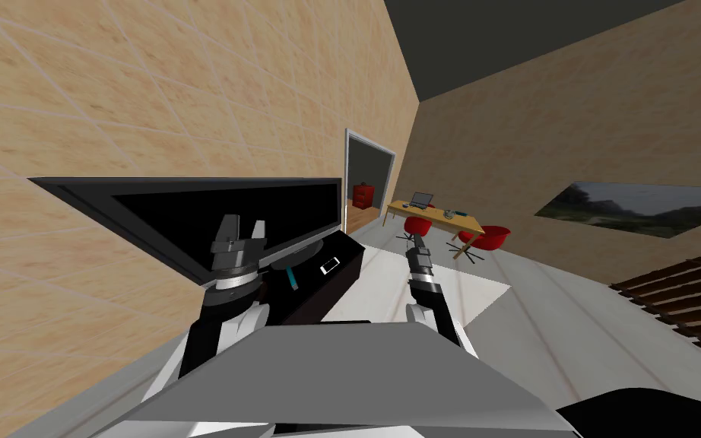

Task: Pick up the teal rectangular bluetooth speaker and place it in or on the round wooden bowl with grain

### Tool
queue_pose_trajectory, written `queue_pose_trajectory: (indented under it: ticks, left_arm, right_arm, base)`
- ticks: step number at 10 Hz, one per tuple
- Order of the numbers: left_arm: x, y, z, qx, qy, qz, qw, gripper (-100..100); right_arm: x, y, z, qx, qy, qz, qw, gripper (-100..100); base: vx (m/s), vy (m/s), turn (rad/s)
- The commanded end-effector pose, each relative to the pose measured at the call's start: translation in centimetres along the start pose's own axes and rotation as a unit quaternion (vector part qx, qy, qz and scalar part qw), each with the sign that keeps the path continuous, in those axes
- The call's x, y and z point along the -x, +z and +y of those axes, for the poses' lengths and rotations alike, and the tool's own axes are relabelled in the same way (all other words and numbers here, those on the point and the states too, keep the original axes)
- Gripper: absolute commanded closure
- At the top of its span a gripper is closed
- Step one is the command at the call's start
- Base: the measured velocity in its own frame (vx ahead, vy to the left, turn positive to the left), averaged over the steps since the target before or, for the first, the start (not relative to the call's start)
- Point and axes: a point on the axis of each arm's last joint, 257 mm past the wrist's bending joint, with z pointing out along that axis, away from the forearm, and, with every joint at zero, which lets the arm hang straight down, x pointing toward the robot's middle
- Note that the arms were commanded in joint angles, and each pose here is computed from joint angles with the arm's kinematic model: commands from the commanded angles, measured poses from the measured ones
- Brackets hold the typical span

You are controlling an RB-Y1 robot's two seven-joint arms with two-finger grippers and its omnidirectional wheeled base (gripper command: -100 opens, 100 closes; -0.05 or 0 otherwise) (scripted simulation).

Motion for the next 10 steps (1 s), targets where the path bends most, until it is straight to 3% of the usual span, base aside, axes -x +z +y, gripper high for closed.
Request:
queue_pose_trajectory:
  ticks: [1, 4, 5, 7, 8, 10]
  left_arm:
    - [0.0, -0.1, 2.3, 0.029, 0.007, 0.008, 0.9995, -100]
    - [0.1, -0.6, 6.2, 0.077, 0.020, 0.020, 0.9966, -100]
    - [0.0, -0.6, 6.3, 0.079, 0.020, 0.020, 0.9964, -100]
    - [0.2, -1.3, 9.9, 0.125, 0.032, 0.030, 0.9912, -100]
    - [0.2, -1.3, 10.0, 0.126, 0.032, 0.030, 0.9911, -100]
    - [0.6, -2.3, 14.0, 0.174, 0.047, 0.041, 0.9828, -100]
  right_arm:
    - [0.0, 0.0, 0.0, 0.000, 0.000, 0.000, 1.0000, 0]
    - [0.0, 0.0, 0.0, 0.000, 0.000, 0.000, 1.0000, 0]
    - [0.0, 0.0, 0.0, 0.000, 0.000, 0.000, 1.0000, 0]
    - [0.0, 0.0, 0.0, 0.000, 0.000, 0.000, 1.0000, 0]
    - [0.0, 0.0, 0.0, 0.000, 0.000, 0.000, 1.0000, 0]
    - [0.0, 0.0, 0.0, 0.000, 0.000, 0.000, 1.0000, 0]
  base:
    - [-0.077, 0.023, -0.139]
    - [-0.134, 0.027, -0.133]
    - [-0.070, 0.029, -0.043]
    - [-0.082, 0.026, -0.146]
    - [-0.085, 0.032, -0.044]
    - [-0.091, 0.018, -0.143]
